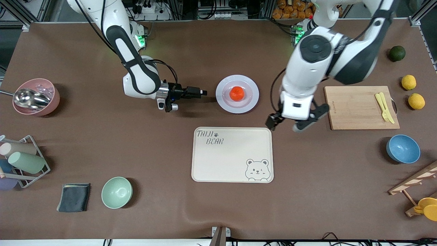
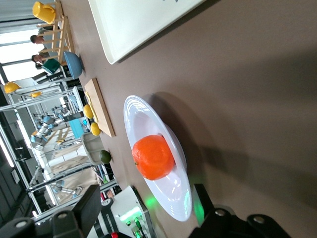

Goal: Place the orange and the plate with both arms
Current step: 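Release the orange onto the plate while the right gripper reaches the plate, then grasp the plate rim with the right gripper while the left gripper withdraws, then slide the plate with the right gripper onto the bear tray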

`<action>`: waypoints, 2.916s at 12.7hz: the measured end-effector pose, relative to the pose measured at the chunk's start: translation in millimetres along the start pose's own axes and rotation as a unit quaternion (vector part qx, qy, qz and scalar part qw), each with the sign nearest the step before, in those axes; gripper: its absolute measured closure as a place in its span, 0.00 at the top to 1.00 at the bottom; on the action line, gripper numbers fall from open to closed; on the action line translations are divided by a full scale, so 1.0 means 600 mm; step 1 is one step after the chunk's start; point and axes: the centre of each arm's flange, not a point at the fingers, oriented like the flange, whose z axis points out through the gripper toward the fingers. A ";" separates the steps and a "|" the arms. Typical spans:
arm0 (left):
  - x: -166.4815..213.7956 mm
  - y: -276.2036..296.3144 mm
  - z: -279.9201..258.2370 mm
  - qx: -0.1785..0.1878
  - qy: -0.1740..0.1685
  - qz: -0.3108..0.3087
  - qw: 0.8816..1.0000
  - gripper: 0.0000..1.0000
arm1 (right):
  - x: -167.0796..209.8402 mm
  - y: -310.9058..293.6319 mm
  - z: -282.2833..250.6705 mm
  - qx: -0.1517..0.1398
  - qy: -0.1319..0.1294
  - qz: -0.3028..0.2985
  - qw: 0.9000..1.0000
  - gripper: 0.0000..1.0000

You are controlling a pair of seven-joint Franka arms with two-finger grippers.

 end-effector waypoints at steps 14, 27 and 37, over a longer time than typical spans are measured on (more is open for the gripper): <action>0.181 -0.213 -0.175 0.006 -0.011 0.128 0.992 1.00 | -0.035 0.054 0.129 -0.003 0.028 -0.021 0.999 0.68; 0.189 -0.230 -0.230 0.005 -0.020 0.138 0.990 1.00 | -0.052 0.031 0.170 -0.005 0.046 -0.019 0.999 0.07; 0.227 -0.301 -0.252 0.005 -0.045 0.214 0.976 1.00 | -0.023 -0.077 0.166 0.046 0.061 0.016 0.997 0.07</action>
